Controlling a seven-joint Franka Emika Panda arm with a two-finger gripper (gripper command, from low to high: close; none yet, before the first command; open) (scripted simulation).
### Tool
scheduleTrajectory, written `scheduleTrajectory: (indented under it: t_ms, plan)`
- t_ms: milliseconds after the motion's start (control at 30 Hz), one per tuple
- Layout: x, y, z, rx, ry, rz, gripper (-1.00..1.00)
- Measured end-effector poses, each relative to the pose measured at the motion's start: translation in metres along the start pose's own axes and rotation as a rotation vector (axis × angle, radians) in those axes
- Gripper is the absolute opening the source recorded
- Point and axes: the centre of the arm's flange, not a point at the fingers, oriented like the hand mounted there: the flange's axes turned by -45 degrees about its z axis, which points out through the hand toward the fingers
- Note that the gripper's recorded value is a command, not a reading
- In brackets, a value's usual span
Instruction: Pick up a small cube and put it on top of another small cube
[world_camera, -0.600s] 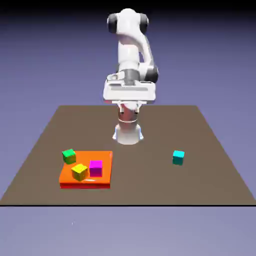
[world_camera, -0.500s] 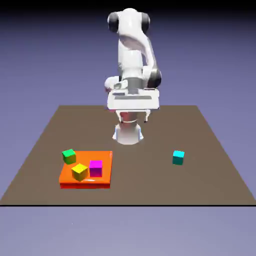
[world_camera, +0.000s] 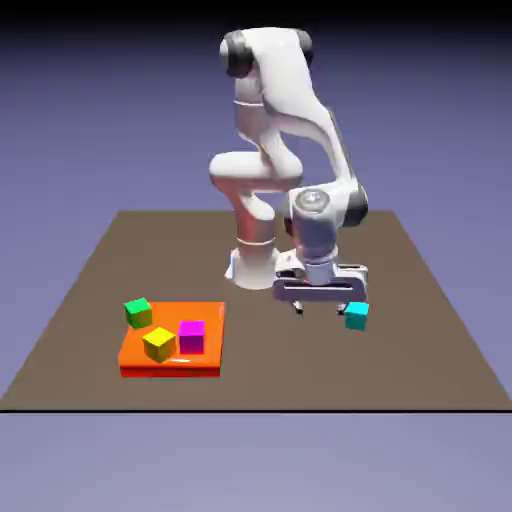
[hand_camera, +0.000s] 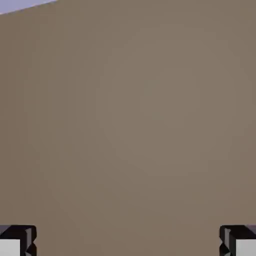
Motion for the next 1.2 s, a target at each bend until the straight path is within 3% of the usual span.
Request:
scheduleTrajectory:
  t_ms: [233,600,633,1133,1200]
  plan:
    - [-0.043,-0.051,0.084,-0.033,-0.436,0.096,0.00]
    - [-0.056,-0.049,0.144,-0.032,-0.439,0.096,0.00]
    - [-0.057,-0.049,0.148,-0.034,-0.436,0.096,-1.00]
    - [-0.043,-0.051,0.084,-0.031,-0.436,0.097,-1.00]
    - [-0.016,-0.038,0.069,-0.039,-0.410,0.003,-1.00]
